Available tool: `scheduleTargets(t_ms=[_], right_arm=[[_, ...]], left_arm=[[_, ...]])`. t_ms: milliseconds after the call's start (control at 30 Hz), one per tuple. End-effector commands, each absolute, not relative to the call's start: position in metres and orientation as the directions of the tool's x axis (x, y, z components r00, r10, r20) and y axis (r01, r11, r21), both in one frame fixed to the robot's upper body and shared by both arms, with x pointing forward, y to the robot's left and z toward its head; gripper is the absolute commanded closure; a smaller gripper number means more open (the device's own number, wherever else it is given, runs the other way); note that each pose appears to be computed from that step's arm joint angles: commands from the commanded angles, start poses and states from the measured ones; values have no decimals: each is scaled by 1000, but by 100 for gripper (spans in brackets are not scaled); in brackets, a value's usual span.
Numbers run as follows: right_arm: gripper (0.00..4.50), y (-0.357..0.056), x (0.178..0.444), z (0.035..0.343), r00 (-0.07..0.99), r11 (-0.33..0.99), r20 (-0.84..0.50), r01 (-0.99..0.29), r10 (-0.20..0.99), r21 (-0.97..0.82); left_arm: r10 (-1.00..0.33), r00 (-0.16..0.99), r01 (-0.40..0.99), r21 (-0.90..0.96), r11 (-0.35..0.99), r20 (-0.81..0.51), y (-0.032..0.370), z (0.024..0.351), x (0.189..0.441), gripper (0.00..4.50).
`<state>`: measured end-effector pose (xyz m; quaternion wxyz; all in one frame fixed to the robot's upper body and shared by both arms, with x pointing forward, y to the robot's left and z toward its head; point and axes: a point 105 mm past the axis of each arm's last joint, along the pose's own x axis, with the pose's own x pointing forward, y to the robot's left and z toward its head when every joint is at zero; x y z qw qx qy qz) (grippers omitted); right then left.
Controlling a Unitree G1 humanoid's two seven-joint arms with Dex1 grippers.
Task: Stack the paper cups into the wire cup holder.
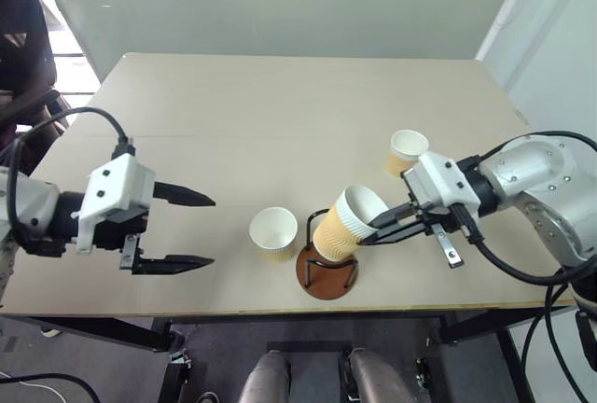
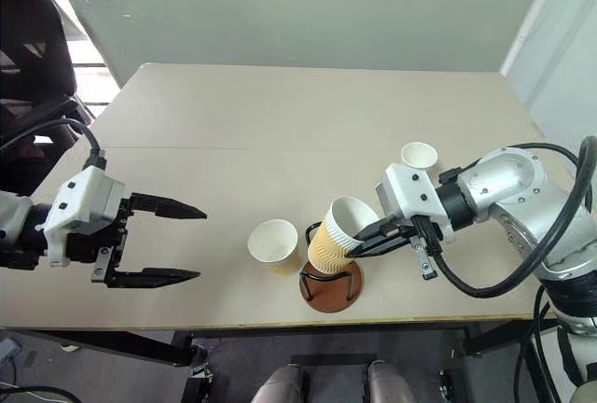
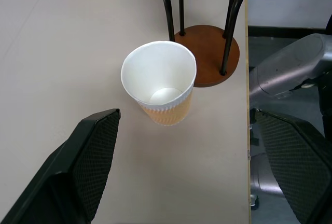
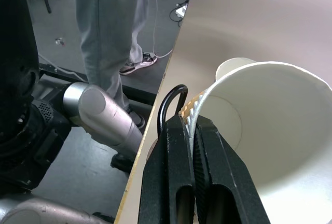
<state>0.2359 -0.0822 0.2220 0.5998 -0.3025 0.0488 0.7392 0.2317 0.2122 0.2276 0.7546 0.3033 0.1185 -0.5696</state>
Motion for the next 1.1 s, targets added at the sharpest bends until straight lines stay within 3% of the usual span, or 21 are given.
scheduleTargets(t_ms=[33, 133, 233, 600, 800, 933, 1000, 1100], right_arm=[[447, -80, 237, 220, -78, -281, -517, -902, 852, -327], [447, -78, 239, 216, -66, -272, -523, -905, 849, -327], [391, -77, 240, 213, -63, -272, -527, -905, 848, -329], [4, -78, 249, 217, -26, -250, -525, -898, 851, -361], [4, -105, 285, 255, 134, -142, -492, -864, 860, -483], [4, -141, 329, 279, 343, 2, -480, -815, 807, -579], [4, -156, 349, 281, 423, 59, -479, -793, 769, -606], [4, -176, 381, 279, 547, 173, -460, -754, 699, -633]], left_arm=[[-783, 346, 917, 364, 164, -517, 212, 237, 230, 0], [-782, 347, 916, 364, 165, -518, 212, 238, 230, 0], [-782, 347, 916, 365, 165, -518, 212, 238, 230, 0], [-782, 353, 913, 369, 170, -513, 213, 239, 231, 0], [-790, 350, 912, 374, 167, -503, 213, 243, 230, 0], [-860, 328, 907, 385, 171, -390, 205, 266, 225, 0], [-913, 295, 912, 367, 182, -281, 200, 283, 219, 0], [-931, 278, 920, 344, 188, -235, 199, 289, 214, 0]])
